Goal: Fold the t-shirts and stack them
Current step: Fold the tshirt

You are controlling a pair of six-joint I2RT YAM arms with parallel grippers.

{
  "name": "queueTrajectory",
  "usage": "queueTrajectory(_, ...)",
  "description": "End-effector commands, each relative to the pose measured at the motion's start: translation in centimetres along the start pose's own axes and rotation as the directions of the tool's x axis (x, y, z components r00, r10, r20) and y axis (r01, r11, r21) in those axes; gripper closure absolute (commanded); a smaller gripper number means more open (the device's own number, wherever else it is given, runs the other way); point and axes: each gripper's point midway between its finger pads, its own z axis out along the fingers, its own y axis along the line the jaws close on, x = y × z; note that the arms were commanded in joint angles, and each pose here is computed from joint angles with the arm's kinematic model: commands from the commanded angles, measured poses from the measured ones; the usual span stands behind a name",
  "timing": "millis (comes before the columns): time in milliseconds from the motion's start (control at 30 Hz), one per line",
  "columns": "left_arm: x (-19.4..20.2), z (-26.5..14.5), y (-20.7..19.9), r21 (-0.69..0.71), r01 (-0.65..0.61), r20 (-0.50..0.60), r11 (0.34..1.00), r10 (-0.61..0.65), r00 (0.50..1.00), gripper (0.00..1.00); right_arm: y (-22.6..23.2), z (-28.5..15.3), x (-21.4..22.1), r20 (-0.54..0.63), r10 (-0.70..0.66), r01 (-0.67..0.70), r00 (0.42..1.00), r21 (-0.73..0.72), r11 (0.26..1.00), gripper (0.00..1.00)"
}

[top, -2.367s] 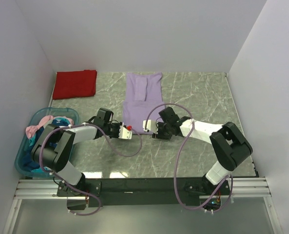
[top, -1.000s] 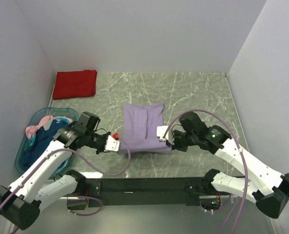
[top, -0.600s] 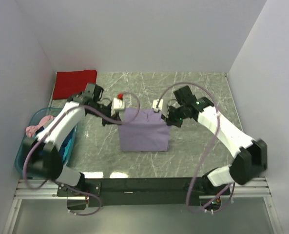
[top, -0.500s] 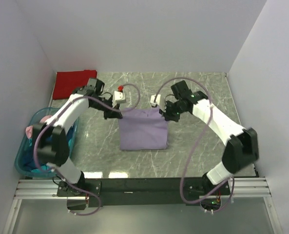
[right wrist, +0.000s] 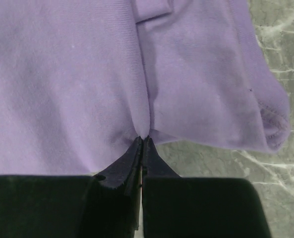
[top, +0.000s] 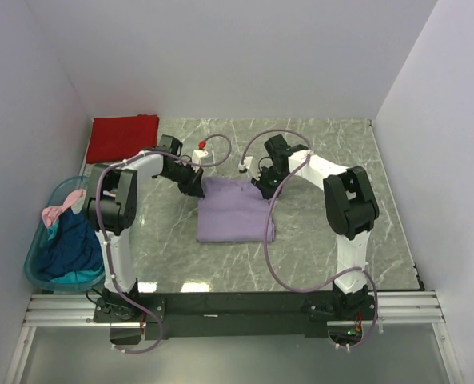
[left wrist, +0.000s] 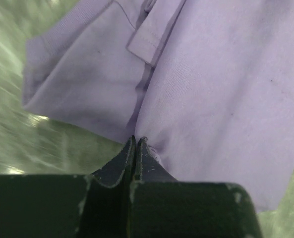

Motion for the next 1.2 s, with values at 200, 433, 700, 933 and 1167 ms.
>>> queueTrajectory(200, 5.0, -1.5, -6.4, 0.031, 0.153, -0.064, 0.988, -0.151, 0.986, 0.99, 7.5, -1.2, 0.5, 0.025, 0.048, -0.045, 0.999, -0.084, 0.995, 1.00)
queueTrajectory(433, 5.6, -4.4, -12.1, 0.126, 0.011, -0.002, 0.992, -0.011, 1.000, 0.73, 13.6, -4.8, 0.7, 0.068, 0.200, -0.182, 0.977, -0.211, 0.960, 0.71)
queueTrajectory(700, 0.3, -6.2, -13.8, 0.060, -0.385, 0.138, 0.921, 0.375, 0.917, 0.51, 10.3, -10.0, -5.8, 0.262, 0.438, -0.330, 0.860, -0.370, 0.869, 0.66)
queueTrajectory(933, -2.0, -1.1, -15.0, 0.099, -0.543, 0.099, 0.834, 0.535, 0.839, 0.54, 7.4, -7.4, -9.8, 0.250, 0.665, -0.486, 0.704, -0.514, 0.707, 0.80)
queueTrajectory(1167, -0.1, 2.9, -15.6, 0.187, -0.553, 0.014, 0.812, 0.561, 0.828, 0.54, 6.9, -5.3, -10.2, 0.176, 0.771, -0.565, 0.612, -0.584, 0.583, 0.82)
